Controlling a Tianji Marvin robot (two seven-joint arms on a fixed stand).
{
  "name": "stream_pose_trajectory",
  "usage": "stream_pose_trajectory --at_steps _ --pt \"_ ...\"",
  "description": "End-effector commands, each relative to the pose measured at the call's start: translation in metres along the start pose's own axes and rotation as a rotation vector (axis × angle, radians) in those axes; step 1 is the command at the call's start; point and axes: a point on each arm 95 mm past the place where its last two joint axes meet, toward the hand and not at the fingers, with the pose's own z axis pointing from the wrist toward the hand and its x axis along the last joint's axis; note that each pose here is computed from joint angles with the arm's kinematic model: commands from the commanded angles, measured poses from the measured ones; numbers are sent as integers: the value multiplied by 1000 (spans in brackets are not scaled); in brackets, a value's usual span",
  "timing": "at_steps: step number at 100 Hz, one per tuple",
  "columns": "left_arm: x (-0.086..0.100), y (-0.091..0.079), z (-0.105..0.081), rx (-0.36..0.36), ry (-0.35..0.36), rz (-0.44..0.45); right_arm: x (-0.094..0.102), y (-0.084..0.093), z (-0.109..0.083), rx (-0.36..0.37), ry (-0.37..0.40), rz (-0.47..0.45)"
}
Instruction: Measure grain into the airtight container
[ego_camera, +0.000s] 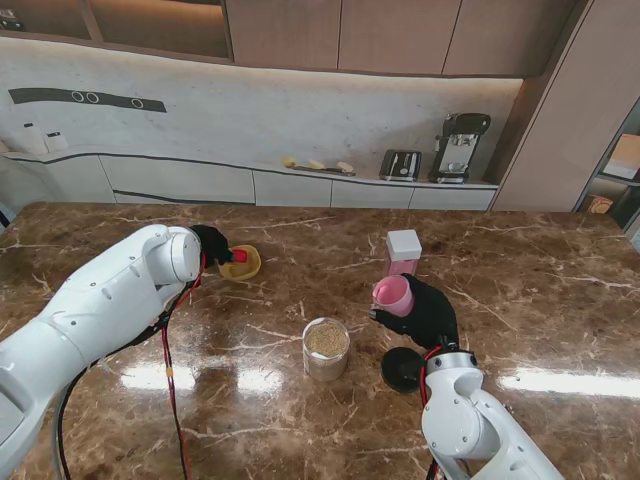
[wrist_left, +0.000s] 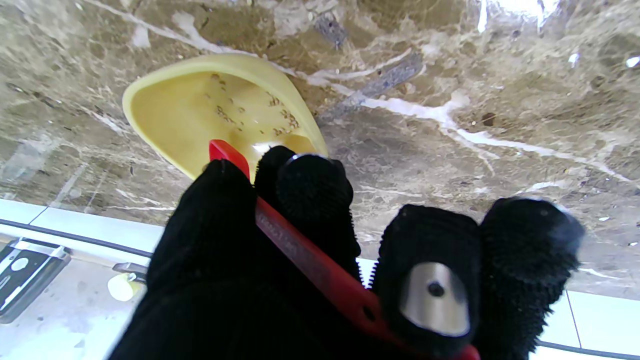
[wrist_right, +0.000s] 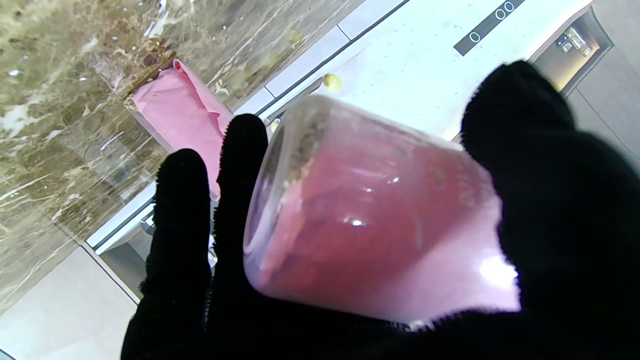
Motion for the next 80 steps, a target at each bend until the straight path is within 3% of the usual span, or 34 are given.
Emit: stream_pose_trajectory --at_steps 1,80 --pt "5 -3 1 -6 7 9 -3 -4 -3 19 -17 3" --pt "4 -10 -5 24 -1 26 -5 -4 -3 15 -10 19"
